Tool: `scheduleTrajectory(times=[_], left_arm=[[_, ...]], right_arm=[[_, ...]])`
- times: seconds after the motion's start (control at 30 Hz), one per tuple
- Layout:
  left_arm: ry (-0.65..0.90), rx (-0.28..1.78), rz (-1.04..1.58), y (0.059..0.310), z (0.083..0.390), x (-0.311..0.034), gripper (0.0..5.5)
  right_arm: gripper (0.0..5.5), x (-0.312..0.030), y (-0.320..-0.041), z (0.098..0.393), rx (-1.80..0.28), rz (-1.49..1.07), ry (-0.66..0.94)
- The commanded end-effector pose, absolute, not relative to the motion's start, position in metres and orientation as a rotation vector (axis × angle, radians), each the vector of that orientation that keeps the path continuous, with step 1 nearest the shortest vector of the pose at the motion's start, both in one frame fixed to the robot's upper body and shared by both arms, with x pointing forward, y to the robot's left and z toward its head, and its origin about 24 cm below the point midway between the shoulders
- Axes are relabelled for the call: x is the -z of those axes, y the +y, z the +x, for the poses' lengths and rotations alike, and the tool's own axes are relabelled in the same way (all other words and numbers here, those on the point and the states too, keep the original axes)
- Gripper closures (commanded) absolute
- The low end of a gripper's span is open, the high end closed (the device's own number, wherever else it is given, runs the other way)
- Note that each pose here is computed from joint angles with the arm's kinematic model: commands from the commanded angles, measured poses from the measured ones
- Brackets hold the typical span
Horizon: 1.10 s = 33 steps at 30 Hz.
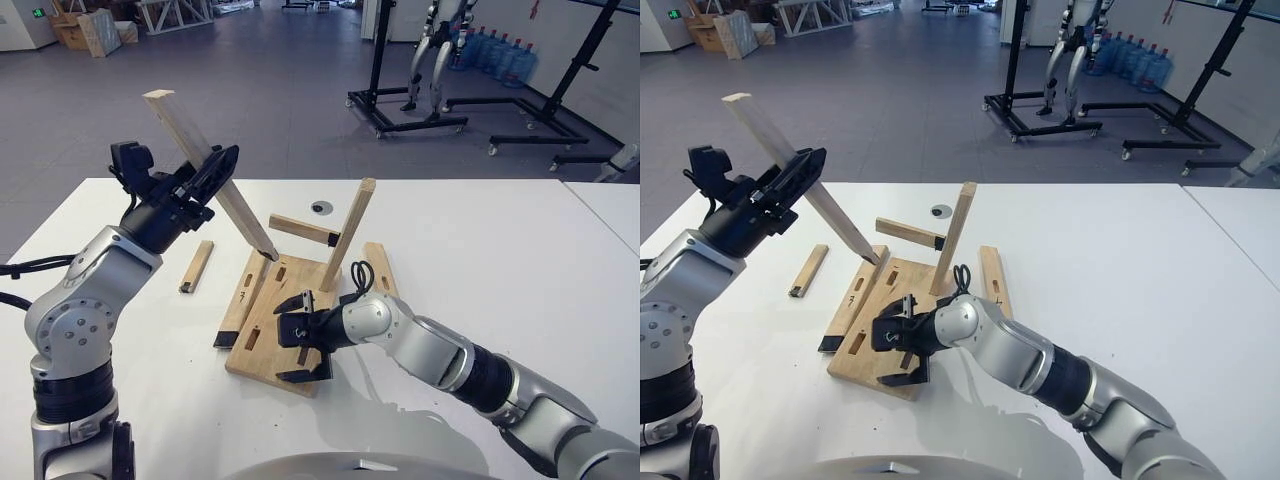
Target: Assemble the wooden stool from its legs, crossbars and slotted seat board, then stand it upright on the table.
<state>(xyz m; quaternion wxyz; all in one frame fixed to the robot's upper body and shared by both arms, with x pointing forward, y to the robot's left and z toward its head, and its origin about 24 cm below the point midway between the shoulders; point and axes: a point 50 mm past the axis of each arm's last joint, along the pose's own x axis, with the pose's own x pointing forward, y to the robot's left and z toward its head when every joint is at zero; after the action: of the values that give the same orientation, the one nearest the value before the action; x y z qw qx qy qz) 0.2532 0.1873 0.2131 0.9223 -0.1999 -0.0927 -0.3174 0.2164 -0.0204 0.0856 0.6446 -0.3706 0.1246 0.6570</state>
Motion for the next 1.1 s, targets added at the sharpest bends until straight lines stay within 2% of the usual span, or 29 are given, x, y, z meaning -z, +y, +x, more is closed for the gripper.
scheduleTrajectory(times=[0.03, 0.23, 0.47, 0.67, 0.93, 1.1], left_arm=[[-0.190, 0.643, -0.397, 0.186, 0.252, -0.211, 3.48], [-0.190, 0.630, -0.395, 0.186, 0.251, -0.209, 3.48], [-0.187, 0.630, -0.384, 0.187, 0.251, -0.207, 3.48], [-0.171, 0.615, -0.361, 0.189, 0.251, -0.205, 3.48], [-0.146, 0.538, -0.249, 0.192, 0.254, -0.207, 3.48], [-0.137, 0.477, -0.156, 0.197, 0.251, -0.212, 3.48]], right_arm=[[0.10, -0.062, -0.058, 0.226, -1.445, -1.013, 0.436], [0.10, -0.057, -0.105, 0.216, -1.465, -1.047, 0.589], [0.10, -0.064, -0.127, 0.211, -1.445, -1.030, 0.640], [0.10, -0.085, -0.123, 0.225, -1.391, -1.022, 0.573], [0.10, -0.111, -0.113, 0.227, -1.369, -0.952, 0.496], [0.10, -0.143, -0.108, 0.234, -1.344, -0.832, 0.411]])
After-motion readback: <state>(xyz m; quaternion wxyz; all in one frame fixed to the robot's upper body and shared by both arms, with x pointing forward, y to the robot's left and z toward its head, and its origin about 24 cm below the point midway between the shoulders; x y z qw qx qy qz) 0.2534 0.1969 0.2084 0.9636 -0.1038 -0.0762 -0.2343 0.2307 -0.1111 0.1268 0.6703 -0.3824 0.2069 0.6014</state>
